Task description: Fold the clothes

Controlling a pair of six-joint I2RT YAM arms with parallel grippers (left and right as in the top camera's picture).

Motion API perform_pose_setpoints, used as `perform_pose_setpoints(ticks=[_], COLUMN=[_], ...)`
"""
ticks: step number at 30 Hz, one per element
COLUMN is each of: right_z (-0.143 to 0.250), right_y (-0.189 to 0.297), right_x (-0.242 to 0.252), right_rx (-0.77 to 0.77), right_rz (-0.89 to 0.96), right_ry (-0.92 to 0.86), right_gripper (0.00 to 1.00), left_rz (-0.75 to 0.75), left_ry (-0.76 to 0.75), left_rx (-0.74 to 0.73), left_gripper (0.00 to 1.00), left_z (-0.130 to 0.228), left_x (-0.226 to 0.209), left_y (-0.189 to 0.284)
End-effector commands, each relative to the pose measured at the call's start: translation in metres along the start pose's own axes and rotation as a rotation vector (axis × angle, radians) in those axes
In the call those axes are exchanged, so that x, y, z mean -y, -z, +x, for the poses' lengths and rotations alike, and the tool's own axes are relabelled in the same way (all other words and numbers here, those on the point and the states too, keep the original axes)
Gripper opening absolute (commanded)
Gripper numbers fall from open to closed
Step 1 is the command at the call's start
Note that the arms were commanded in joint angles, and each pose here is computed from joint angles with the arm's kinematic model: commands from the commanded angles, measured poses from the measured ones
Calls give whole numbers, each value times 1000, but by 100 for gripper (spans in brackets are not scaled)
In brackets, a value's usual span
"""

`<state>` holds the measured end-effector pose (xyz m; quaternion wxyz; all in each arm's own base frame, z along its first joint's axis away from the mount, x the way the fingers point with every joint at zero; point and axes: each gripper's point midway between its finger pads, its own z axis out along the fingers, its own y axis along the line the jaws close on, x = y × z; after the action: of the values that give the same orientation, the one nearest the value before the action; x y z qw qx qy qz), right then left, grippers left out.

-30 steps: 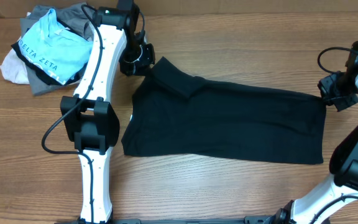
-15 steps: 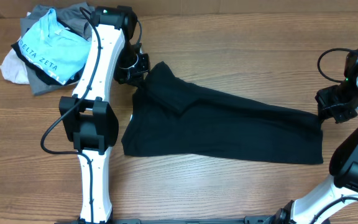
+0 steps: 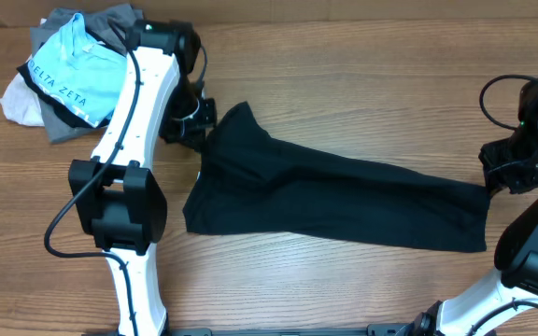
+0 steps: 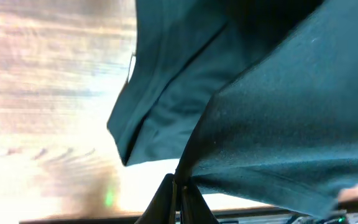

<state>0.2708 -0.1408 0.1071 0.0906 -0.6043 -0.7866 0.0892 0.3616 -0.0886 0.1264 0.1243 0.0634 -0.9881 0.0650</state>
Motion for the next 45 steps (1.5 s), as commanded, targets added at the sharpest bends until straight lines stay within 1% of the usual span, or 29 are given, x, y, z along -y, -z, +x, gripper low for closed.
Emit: perform_pose_setpoints(ticks=[1, 3, 8, 12, 15, 19, 20, 22, 23, 24, 25, 26, 28, 29, 31, 33, 34, 36, 37, 38, 39, 40, 43, 45], right_z=[2, 8, 22, 26, 26, 25, 25, 25, 26, 26, 25, 25, 24, 24, 23, 25, 25, 23, 22, 22, 21, 22, 28, 34], right_y=[1, -3, -16, -23, -25, -25, -25, -25, -25, -25, -25, -25, -26, -26, -26, -26, -26, -27, -27, -28, -28, -29, -31, -32], right_x=[11, 10, 8, 18, 35, 40, 40, 40, 41, 40, 40, 40, 38, 38, 37, 36, 35, 31, 29, 27, 25, 22, 5, -4], right_rx=[38, 31, 23, 53, 90, 102, 101, 100, 99, 100, 100, 98, 97, 96, 94, 87, 85, 91, 93, 92, 90, 80, 31, -2], right_rz=[30, 47, 76, 144, 227, 248, 249, 251, 252, 251, 250, 249, 245, 244, 241, 236, 232, 215, 208, 201, 192, 176, 98, 47], right_ry=[-16, 2, 23, -35, -107, -118, -117, -116, -117, -116, -111, -92, -61, -42, -13, -8, -8, 7, 16, 30, 45, 71, 208, 287], right_gripper=[4, 4, 4, 4, 4, 4, 4, 4, 4, 7, 12, 13, 17, 22, 24, 33, 35, 53, 61, 93, 100, 99, 90, 75], left_rz=[-60, -98, -135, -146, -153, -160, -173, -198, -204, -204, -204, -204, -204, -204, -204, -202, -198, -148, -131, -115, -105, -100, -59, -15], left_ry=[2, 10, 19, 19, 18, 19, 20, 20, 19, 20, 18, 18, 18, 18, 18, 18, 18, 17, 16, 14, 11, 9, -10, -57], left_rx=[-75, -113, -130, -120, -122, -131, -136, -153, -152, -152, -152, -152, -152, -152, -152, -151, -149, -127, -117, -103, -86, -70, -19, 33], left_gripper=[4, 4, 4, 4, 4, 4, 5, 13, 13, 18, 22, 25, 28, 29, 29, 29, 28, 21, 15, 7, 4, 4, 4, 4], left_z=[14, 21, 23, 20, 20, 22, 24, 28, 28, 28, 28, 28, 28, 28, 28, 28, 28, 22, 19, 15, 11, 8, 0, -4], left_x=[-12, -20, -28, -31, -32, -34, -36, -41, -42, -42, -41, -41, -41, -41, -41, -41, -40, -31, -28, -25, -22, -21, -8, 10], left_y=[-19, -29, -41, -42, -42, -43, -42, -40, -40, -40, -40, -40, -40, -40, -40, -40, -41, -43, -43, -44, -44, -42, -30, -16])
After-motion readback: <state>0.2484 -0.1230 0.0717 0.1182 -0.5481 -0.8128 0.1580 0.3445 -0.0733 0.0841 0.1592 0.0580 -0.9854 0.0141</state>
